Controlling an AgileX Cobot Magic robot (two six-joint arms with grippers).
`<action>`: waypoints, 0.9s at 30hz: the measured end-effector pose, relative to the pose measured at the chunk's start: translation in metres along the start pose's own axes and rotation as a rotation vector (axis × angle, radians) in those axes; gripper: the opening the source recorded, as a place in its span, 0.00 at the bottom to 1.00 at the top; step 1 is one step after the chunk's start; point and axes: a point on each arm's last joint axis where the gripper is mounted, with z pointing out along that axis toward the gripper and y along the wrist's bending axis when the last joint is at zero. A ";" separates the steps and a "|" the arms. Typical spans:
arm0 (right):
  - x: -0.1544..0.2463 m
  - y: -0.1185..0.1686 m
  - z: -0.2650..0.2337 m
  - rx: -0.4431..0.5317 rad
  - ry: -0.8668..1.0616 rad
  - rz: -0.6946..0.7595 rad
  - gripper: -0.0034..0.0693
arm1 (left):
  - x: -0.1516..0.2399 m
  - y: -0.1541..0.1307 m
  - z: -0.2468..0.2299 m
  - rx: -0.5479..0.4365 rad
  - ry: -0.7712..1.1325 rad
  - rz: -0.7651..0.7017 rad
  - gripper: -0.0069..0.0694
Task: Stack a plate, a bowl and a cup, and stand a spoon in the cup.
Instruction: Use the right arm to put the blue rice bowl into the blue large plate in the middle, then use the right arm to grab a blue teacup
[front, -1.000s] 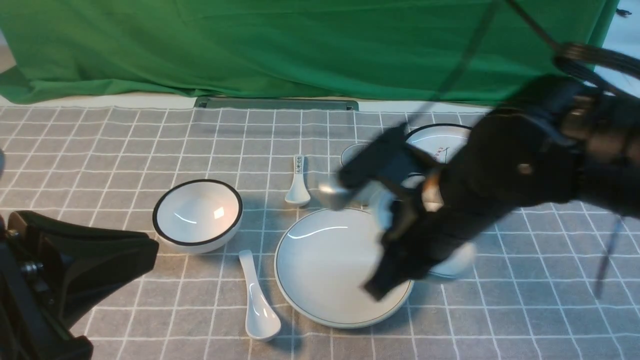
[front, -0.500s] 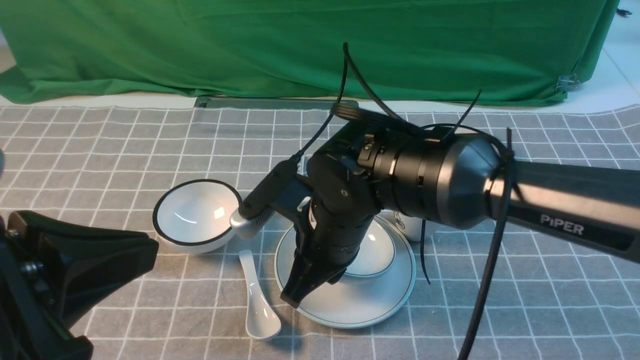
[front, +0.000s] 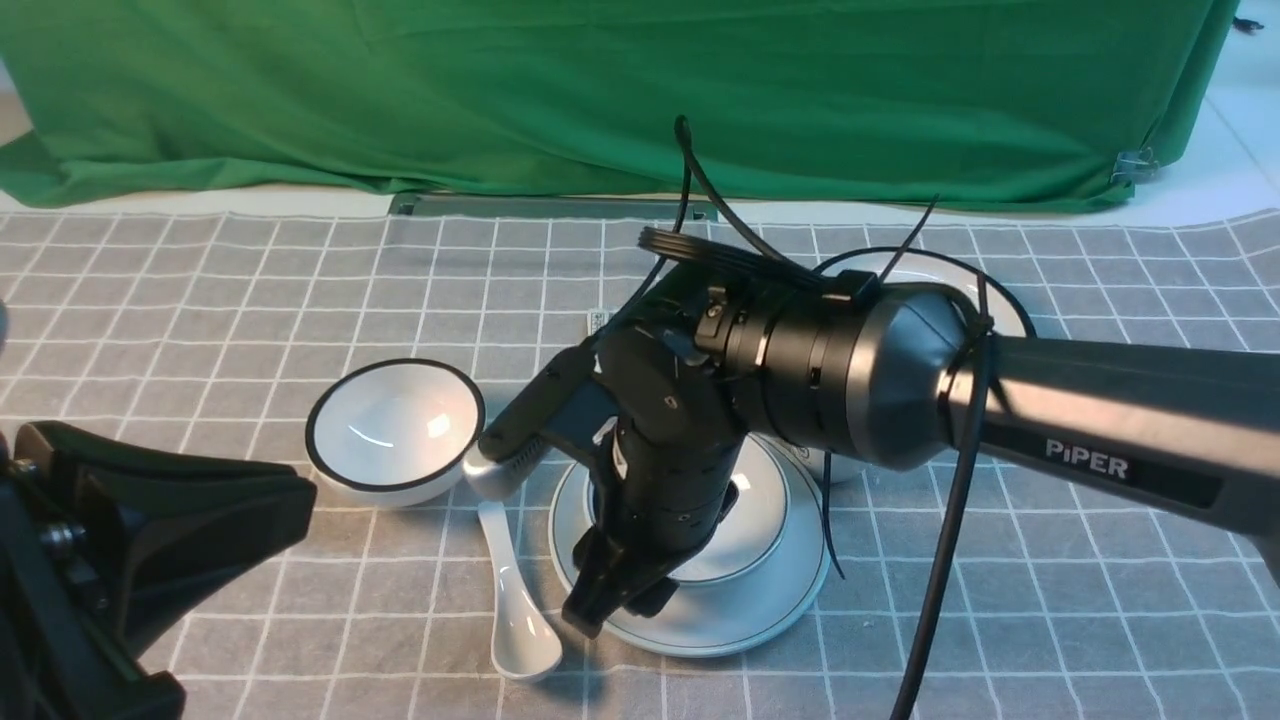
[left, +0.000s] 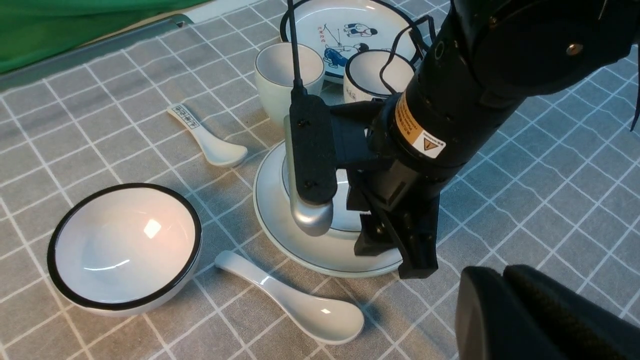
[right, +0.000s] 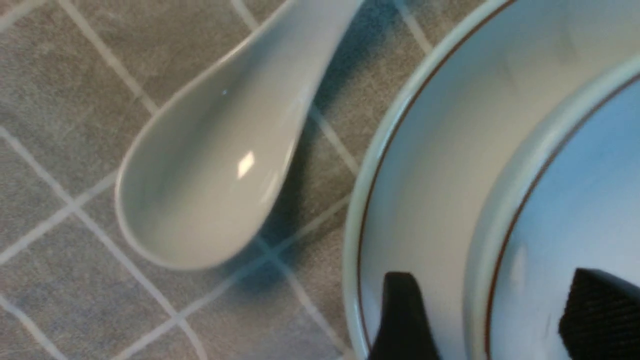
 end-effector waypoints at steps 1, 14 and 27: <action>0.000 0.000 -0.002 -0.001 -0.006 0.006 0.73 | 0.000 0.000 0.000 0.000 0.000 0.000 0.11; -0.005 -0.073 -0.125 0.123 -0.250 0.170 0.42 | 0.000 0.000 0.000 0.000 0.001 0.005 0.11; -0.033 -0.171 -0.047 0.073 -0.120 0.349 0.68 | 0.000 0.000 0.000 0.000 0.001 0.005 0.11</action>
